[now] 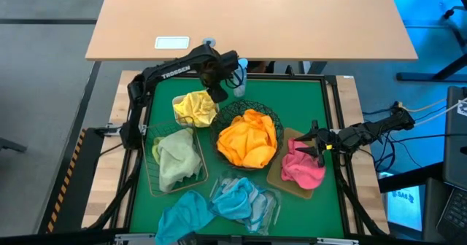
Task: Sort microfiber towel by color & place in baskets
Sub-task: Put the blue towel into the transparent bin
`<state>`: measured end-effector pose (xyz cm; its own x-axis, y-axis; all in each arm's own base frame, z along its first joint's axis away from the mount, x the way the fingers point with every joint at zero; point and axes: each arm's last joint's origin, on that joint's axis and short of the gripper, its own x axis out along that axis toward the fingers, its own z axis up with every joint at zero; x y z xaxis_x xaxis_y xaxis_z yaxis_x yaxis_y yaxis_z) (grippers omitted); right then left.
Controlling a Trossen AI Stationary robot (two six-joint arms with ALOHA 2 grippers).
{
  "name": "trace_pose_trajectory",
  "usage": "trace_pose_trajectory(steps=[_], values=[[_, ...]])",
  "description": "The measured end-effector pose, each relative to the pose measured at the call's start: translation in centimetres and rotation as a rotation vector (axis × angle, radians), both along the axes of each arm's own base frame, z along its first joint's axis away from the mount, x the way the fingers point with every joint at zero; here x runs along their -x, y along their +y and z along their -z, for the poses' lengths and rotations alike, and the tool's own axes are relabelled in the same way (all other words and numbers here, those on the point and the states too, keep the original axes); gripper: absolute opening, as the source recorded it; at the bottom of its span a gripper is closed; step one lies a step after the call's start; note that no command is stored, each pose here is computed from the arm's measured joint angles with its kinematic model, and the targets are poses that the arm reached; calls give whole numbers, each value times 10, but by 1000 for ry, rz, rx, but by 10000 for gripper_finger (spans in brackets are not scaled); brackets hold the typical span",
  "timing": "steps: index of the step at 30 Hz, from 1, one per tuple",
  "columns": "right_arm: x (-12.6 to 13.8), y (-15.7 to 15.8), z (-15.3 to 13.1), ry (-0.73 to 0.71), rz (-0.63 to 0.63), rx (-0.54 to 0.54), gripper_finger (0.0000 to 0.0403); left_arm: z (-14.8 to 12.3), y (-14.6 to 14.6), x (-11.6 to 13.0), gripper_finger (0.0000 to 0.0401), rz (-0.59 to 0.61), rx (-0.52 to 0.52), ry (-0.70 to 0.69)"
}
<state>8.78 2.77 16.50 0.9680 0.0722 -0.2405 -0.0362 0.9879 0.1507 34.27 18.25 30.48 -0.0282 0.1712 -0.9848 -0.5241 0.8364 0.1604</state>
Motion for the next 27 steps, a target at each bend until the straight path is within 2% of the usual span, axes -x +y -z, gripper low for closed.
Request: trace_pose_trajectory(steps=[3,6,9,13,17,21,27], values=[[0,0,0,0,0,0,179,-20,-20,-6,142,38,-8,-32],[0,0,0,0,7,2,179,-40,-47,-13,142,97,8,-125],[0,-1,0,-5,46,20,179,-59,-79,-12,142,159,17,-187],[0,-3,-1,-24,105,79,179,-80,-124,-4,142,168,-3,-256],[-2,-3,-11,-125,116,150,179,-91,-171,0,142,184,-24,-301],[-5,-1,-14,-236,59,223,179,-93,-216,4,142,201,-69,-328],[-8,2,-3,-269,12,255,179,-94,-281,17,142,169,-102,-398]])
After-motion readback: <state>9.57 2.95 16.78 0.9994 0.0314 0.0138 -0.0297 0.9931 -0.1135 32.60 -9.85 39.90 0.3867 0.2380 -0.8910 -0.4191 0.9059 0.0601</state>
